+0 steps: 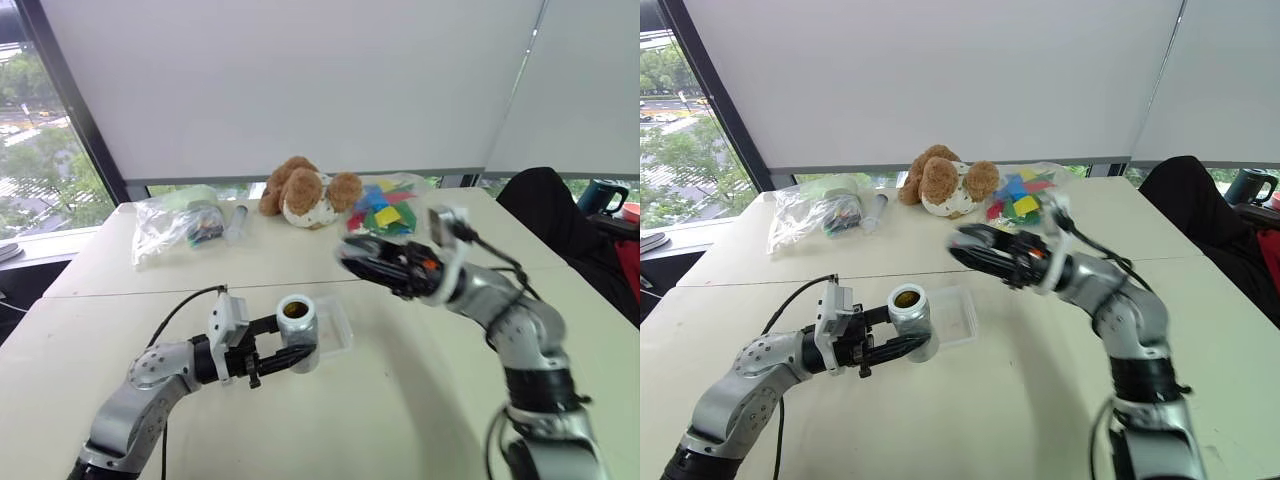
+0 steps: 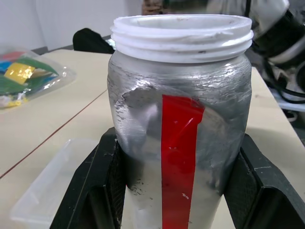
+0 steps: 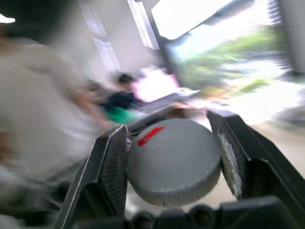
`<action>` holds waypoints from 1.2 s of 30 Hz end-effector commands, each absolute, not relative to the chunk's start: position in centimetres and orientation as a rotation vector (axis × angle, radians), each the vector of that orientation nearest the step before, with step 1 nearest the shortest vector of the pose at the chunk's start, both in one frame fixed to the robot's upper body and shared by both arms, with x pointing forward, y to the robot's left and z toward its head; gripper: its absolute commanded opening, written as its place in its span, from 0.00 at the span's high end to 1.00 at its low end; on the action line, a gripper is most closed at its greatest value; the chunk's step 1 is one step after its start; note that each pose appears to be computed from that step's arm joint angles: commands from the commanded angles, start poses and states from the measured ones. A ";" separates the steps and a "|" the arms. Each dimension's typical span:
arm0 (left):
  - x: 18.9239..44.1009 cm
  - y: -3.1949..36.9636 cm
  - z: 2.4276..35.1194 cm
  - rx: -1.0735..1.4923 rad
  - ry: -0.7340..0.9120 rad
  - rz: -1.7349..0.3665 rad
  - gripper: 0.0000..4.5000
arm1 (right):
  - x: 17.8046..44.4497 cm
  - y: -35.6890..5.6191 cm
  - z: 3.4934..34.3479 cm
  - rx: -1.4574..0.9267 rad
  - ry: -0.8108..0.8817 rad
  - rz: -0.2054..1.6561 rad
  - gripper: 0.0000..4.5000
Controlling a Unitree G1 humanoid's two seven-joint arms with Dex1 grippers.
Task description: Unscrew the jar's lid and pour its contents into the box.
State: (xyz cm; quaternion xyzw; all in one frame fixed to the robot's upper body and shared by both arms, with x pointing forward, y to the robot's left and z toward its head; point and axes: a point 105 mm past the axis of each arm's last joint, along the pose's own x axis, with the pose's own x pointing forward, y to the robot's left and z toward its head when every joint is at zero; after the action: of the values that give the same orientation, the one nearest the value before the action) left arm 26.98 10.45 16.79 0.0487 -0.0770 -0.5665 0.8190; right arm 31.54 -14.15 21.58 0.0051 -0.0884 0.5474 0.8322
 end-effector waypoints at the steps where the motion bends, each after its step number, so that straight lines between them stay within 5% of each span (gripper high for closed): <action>1: 27.2 11.4 18.0 0.119 -0.211 -1.181 0.55 | 32.0 -19.0 18.8 -0.155 -0.200 0.997 0.50; 7: 27.6 12.7 17.9 0.114 -0.201 -1.148 0.55 | 33.2 -27.3 11.7 -0.131 -0.101 0.619 0.50; 14: 28.0 13.4 17.9 0.110 -0.199 -1.131 0.55 | 33.5 -30.1 9.6 -0.048 -0.133 0.399 0.50; 15: 28.0 13.5 18.0 0.110 -0.199 -1.130 0.55 | 33.3 -30.0 9.5 -0.041 -0.129 0.405 0.32; 19: 28.3 14.2 18.2 0.090 -0.176 -1.127 0.55 | 32.5 -29.8 12.0 -0.073 -0.202 0.462 0.02; 27: 30.4 15.9 19.4 0.231 -0.155 -1.104 0.55 | 29.5 -24.1 17.9 -0.175 -0.234 0.795 0.02; 36: 35.4 16.3 19.3 0.659 -0.202 -0.873 0.55 | 26.2 -15.6 18.2 -0.183 -0.194 1.114 0.02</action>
State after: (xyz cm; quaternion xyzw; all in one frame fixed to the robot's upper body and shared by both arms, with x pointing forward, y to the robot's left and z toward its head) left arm 34.90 16.46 18.14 0.2704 -0.0634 -0.4356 0.8562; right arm 26.51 -16.52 16.95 -0.0874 -0.0672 0.5202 0.8469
